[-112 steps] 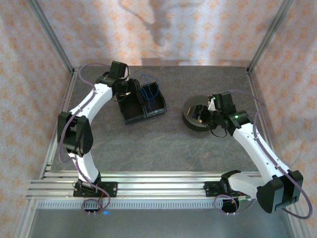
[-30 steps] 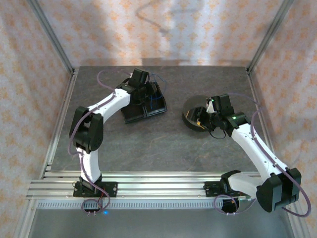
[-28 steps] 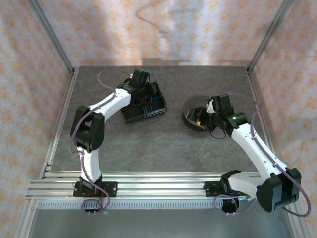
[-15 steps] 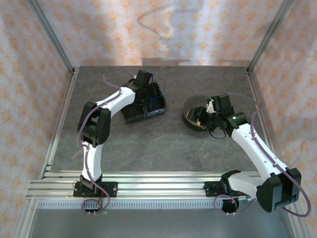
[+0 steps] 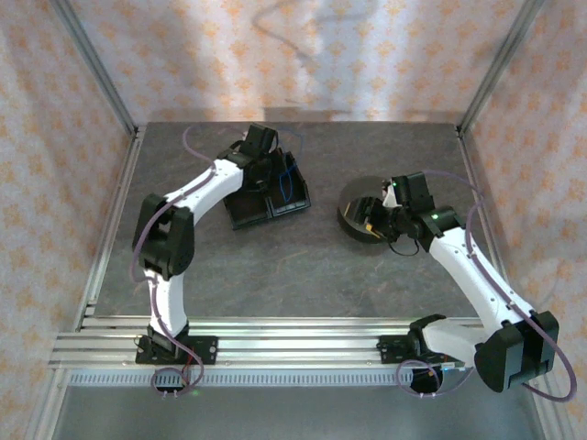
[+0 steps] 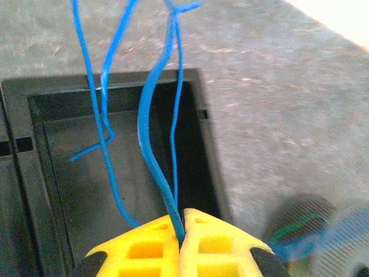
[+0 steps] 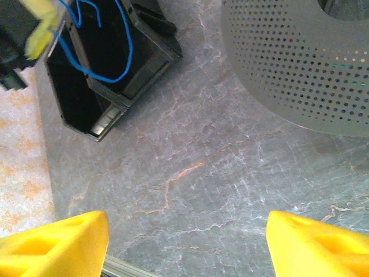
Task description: Wrap the cables
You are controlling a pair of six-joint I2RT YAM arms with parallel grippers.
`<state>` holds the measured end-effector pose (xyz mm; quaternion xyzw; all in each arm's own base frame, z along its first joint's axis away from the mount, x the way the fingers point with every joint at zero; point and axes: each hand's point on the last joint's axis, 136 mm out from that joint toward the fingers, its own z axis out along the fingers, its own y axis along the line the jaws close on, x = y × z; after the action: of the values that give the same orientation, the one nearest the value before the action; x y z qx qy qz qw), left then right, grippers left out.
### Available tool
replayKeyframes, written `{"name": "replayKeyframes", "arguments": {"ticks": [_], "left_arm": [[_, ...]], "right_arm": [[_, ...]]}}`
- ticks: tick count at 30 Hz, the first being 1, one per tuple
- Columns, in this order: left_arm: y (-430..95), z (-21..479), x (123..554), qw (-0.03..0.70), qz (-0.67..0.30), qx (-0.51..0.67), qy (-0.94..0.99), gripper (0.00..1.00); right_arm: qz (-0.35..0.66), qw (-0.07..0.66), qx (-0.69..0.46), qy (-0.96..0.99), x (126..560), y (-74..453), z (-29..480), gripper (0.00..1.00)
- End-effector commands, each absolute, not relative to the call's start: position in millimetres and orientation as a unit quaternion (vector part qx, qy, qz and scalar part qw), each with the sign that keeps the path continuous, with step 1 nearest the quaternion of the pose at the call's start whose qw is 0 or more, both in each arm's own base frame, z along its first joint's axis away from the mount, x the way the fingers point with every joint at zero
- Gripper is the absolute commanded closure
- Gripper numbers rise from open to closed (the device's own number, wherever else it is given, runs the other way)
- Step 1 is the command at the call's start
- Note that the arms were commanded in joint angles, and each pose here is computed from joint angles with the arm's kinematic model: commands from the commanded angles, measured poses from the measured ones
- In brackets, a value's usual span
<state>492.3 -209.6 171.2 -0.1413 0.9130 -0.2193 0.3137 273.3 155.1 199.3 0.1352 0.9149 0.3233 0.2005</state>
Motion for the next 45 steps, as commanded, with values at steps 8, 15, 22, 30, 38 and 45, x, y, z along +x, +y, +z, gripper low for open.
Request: {"name": "replayKeyframes", "arguments": {"ticks": [8, 15, 22, 30, 38, 45], "left_arm": [[-243, 303, 405, 0.328, -0.355, 0.057, 0.874, 1.00], [-258, 334, 365, 0.322, -0.438, 0.105, 0.833, 1.00], [-267, 331, 348, 0.300, -0.454, 0.125, 0.830, 1.00], [-288, 321, 325, 0.278, -0.445, 0.175, 0.833, 1.00], [-293, 316, 312, 0.270, -0.432, 0.199, 0.837, 1.00], [-297, 308, 302, 0.259, -0.428, 0.213, 0.839, 1.00]], "right_arm": [[0.383, 0.264, 0.086, 0.881, 284, 169, 274, 0.27], [0.440, 0.299, 0.072, 0.844, 293, 182, 320, 0.29], [0.504, 0.325, 0.022, 0.800, 290, 198, 375, 0.38], [0.469, 0.361, 0.044, 0.805, 317, 191, 409, 0.35], [0.379, 0.329, 0.105, 0.858, 356, 171, 386, 0.39], [0.442, 0.269, 0.075, 0.852, 364, 191, 383, 0.46]]}}
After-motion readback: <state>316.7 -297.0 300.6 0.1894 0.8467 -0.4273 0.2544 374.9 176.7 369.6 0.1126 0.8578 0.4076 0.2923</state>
